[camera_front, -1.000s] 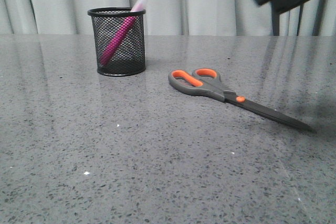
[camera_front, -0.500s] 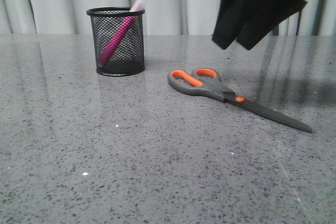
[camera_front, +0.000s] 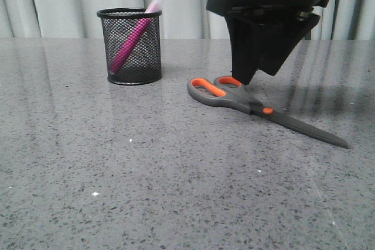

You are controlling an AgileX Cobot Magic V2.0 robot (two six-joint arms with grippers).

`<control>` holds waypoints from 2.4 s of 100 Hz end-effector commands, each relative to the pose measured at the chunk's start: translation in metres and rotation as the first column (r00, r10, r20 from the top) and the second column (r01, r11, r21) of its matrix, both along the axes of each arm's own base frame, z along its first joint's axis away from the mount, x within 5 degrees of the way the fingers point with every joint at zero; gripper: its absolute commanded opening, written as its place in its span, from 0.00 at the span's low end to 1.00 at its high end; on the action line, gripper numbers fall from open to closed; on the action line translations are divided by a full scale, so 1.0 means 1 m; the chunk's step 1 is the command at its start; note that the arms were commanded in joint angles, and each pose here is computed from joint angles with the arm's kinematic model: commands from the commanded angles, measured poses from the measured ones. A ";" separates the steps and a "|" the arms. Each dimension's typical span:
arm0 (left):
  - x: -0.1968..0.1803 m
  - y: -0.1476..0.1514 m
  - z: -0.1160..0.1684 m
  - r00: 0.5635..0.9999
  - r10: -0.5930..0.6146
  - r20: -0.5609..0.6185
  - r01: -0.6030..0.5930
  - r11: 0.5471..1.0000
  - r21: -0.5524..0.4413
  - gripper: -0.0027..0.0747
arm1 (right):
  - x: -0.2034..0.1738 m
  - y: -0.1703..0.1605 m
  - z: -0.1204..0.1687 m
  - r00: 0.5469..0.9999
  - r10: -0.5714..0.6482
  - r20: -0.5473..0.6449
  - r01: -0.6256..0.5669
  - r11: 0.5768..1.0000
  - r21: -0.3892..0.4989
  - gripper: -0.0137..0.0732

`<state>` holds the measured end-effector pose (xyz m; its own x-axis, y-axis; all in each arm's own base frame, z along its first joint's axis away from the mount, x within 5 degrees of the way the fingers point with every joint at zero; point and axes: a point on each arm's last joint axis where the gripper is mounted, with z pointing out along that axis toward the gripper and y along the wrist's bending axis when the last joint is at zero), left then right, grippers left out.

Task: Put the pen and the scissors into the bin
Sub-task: 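Lower the right gripper and grasp the scissors at the pivot, then lift the scissors handles-up and carry them above the mesh cup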

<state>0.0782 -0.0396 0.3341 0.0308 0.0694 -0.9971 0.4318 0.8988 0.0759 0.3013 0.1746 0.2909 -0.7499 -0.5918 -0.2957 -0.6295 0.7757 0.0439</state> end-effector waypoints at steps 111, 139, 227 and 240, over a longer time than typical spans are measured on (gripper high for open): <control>0.000 0.003 0.011 0.999 0.031 0.034 -0.029 0.998 -0.057 0.01 | 0.017 0.010 -0.010 0.999 -0.015 0.030 0.014 0.999 0.036 0.54; 0.000 0.003 0.011 0.999 0.031 0.034 -0.029 0.998 -0.057 0.01 | 0.020 0.012 -0.020 1.000 -0.014 -0.001 0.014 1.000 0.019 0.54; 0.000 0.003 0.012 0.999 0.035 0.035 -0.033 0.998 -0.057 0.01 | -0.009 -0.002 0.087 0.903 -0.122 0.411 -0.016 0.948 0.317 0.08; 0.000 0.003 0.012 0.999 0.035 0.035 -0.033 0.998 -0.057 0.01 | -0.019 -0.008 0.116 0.828 -0.199 0.524 -0.050 0.905 0.422 0.08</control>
